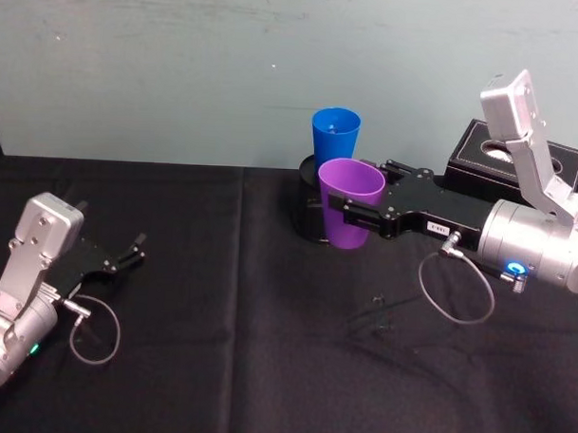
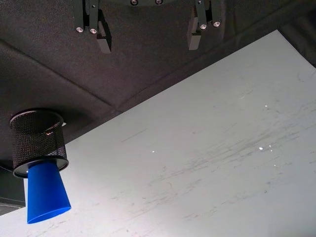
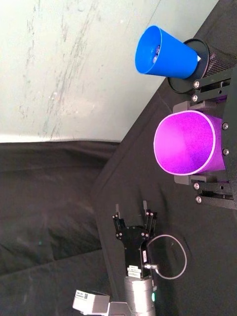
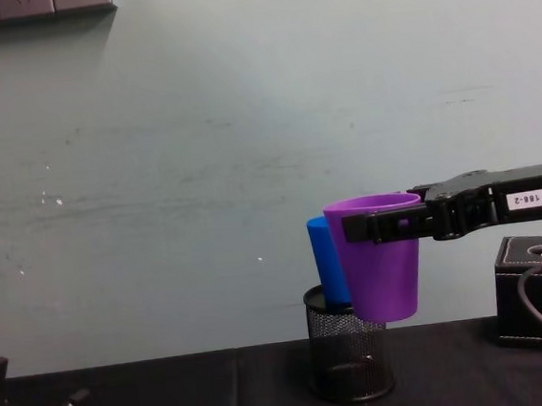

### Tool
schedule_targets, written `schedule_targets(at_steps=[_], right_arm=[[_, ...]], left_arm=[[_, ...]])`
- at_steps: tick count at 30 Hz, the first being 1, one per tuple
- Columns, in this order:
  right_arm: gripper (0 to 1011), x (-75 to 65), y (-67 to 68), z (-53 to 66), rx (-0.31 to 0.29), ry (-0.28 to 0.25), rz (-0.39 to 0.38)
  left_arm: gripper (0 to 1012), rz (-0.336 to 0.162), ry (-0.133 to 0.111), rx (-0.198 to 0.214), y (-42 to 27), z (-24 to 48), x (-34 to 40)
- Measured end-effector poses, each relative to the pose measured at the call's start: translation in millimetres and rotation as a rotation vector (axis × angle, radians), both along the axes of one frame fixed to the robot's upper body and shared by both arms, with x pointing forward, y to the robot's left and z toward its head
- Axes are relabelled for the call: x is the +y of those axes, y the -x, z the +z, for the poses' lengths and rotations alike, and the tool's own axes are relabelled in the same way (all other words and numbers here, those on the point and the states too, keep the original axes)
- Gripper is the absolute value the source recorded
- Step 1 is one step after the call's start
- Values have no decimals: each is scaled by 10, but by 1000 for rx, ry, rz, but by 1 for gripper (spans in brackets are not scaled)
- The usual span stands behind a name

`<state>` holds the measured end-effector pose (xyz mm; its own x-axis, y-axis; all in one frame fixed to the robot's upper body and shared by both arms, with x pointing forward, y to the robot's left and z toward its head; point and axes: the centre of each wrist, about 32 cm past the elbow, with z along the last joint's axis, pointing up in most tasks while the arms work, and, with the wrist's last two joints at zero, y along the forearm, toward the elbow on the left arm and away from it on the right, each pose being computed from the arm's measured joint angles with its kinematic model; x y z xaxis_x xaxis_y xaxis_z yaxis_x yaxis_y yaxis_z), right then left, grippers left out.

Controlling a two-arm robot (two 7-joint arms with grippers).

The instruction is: Pick up one cup with a gripper and tap it against the other cup.

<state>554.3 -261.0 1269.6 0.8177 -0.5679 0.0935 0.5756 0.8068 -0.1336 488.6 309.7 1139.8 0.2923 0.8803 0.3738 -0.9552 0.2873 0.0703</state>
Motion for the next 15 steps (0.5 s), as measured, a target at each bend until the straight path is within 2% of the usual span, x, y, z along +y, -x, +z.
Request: schedule_targets(at_steps=[15], right_arm=[[718, 0, 0, 0, 0, 0, 0]], left_arm=[[1011, 0, 0, 0, 0, 0, 0]])
